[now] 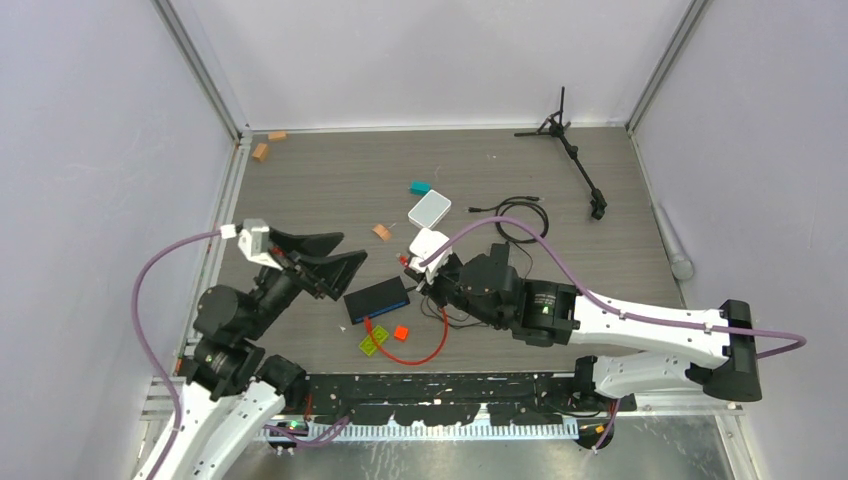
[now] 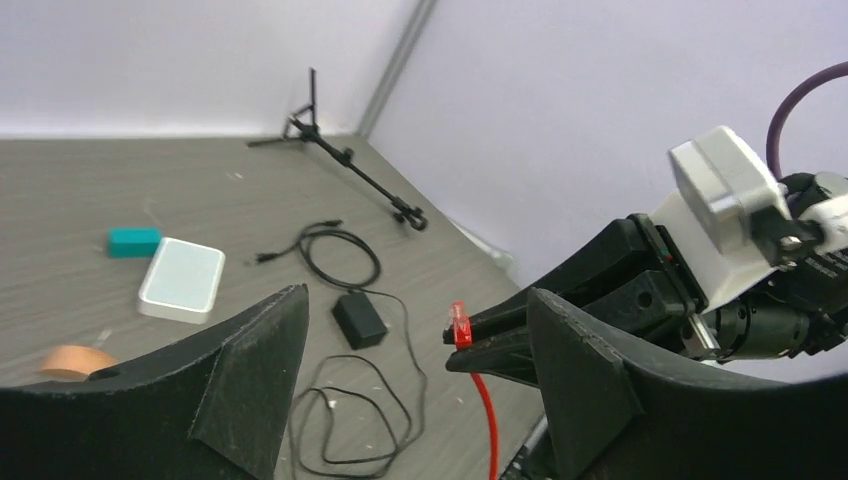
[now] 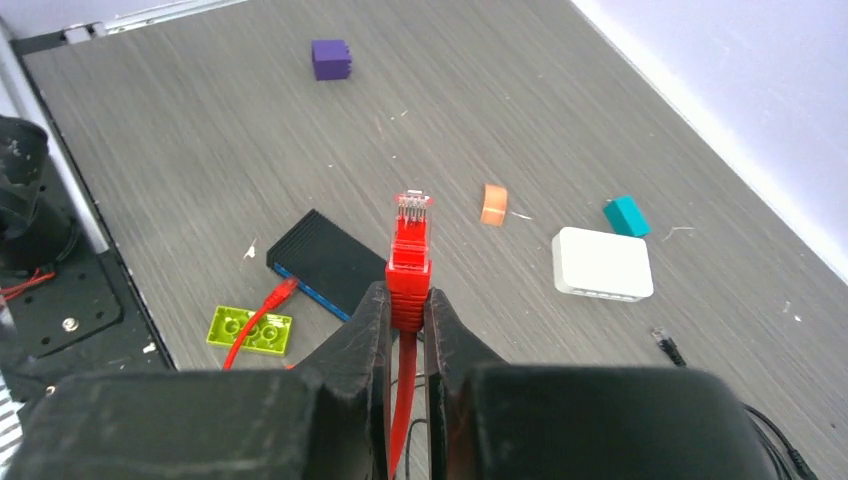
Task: Insert the plug into the switch port
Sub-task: Pick up the connector from the center of the board.
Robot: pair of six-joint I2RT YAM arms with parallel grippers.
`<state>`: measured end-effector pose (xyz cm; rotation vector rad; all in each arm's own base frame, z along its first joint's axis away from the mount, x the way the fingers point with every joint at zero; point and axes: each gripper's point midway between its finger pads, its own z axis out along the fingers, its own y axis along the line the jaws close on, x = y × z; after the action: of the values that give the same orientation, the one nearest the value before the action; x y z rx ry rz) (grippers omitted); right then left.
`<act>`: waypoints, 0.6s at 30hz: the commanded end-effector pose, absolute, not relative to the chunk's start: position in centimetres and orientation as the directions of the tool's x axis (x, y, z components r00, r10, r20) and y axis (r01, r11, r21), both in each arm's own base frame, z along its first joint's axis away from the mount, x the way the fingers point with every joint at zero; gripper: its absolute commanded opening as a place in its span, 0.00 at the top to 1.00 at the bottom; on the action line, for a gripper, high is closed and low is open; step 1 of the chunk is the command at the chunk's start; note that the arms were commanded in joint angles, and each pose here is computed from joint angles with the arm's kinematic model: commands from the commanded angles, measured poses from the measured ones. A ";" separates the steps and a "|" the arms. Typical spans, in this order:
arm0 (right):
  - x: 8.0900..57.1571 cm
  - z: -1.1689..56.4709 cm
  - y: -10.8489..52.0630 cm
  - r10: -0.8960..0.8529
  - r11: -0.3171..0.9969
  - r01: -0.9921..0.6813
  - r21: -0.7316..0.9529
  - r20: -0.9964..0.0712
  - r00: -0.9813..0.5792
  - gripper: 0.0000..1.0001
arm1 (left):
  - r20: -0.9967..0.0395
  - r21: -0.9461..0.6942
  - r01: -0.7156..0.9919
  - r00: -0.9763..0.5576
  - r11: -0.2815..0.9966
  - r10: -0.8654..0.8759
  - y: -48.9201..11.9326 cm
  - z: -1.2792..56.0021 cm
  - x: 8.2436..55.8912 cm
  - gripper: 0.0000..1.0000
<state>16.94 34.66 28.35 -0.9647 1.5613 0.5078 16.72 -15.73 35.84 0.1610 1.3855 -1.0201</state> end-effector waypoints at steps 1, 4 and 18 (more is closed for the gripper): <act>18.0 33.3 34.2 -0.150 0.661 -0.732 -0.163 -0.985 0.084 0.99 | -0.824 -0.479 0.758 -0.216 0.442 -0.524 -18.6 37.1 16.7 0.20; 17.2 33.7 35.0 -0.127 0.637 -0.757 -0.146 -0.988 0.083 1.00 | -0.808 -0.517 0.763 -0.285 0.388 -0.515 -20.0 36.4 17.3 0.23; 17.0 34.2 36.1 -0.117 0.640 -0.757 -0.130 -0.991 0.071 0.99 | -0.786 -0.550 0.786 -0.371 0.284 -0.495 -21.9 36.0 17.3 0.52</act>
<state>16.43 35.58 30.47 -0.8946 1.4931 0.5272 18.46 -21.36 34.36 0.2244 1.4586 -1.3241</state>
